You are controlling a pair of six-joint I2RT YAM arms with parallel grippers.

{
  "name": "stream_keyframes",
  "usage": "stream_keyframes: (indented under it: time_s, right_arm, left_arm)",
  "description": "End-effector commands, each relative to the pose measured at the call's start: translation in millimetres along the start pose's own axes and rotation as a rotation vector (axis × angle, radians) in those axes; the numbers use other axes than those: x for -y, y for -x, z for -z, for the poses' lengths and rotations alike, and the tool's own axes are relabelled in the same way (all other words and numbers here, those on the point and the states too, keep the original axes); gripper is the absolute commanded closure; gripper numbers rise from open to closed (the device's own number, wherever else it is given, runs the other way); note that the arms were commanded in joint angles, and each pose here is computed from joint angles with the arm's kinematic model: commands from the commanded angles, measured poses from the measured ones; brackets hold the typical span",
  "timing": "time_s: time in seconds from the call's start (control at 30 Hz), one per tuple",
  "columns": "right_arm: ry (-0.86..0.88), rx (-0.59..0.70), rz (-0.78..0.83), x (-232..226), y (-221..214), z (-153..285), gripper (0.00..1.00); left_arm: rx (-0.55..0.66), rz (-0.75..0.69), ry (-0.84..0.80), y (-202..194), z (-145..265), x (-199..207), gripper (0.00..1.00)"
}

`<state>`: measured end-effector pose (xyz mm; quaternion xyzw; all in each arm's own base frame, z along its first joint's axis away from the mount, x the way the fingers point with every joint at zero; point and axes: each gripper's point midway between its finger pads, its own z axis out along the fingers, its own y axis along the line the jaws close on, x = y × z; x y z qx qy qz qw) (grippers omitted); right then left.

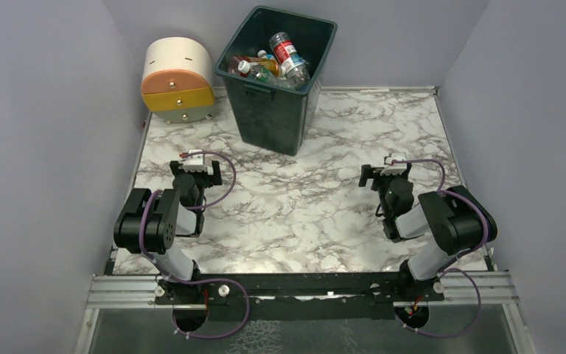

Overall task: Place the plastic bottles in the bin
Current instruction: Reset both arms

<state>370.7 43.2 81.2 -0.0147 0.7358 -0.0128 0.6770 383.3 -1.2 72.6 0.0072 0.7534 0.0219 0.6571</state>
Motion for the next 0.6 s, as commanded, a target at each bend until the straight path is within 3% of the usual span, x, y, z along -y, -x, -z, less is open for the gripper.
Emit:
stream_keyframes:
  time_s: [0.0, 0.57]
  right_arm:
    - [0.01, 0.035, 0.003, -1.1, 9.8, -4.5, 0.01]
    - [0.011, 0.035, 0.002, -1.3, 10.0, -4.6, 0.01]
  left_arm:
    - [0.005, -0.013, -0.047, 2.4, -3.4, 5.9, 0.01]
    - [0.001, -0.014, -0.048, 1.9, -3.8, 6.2, 0.01]
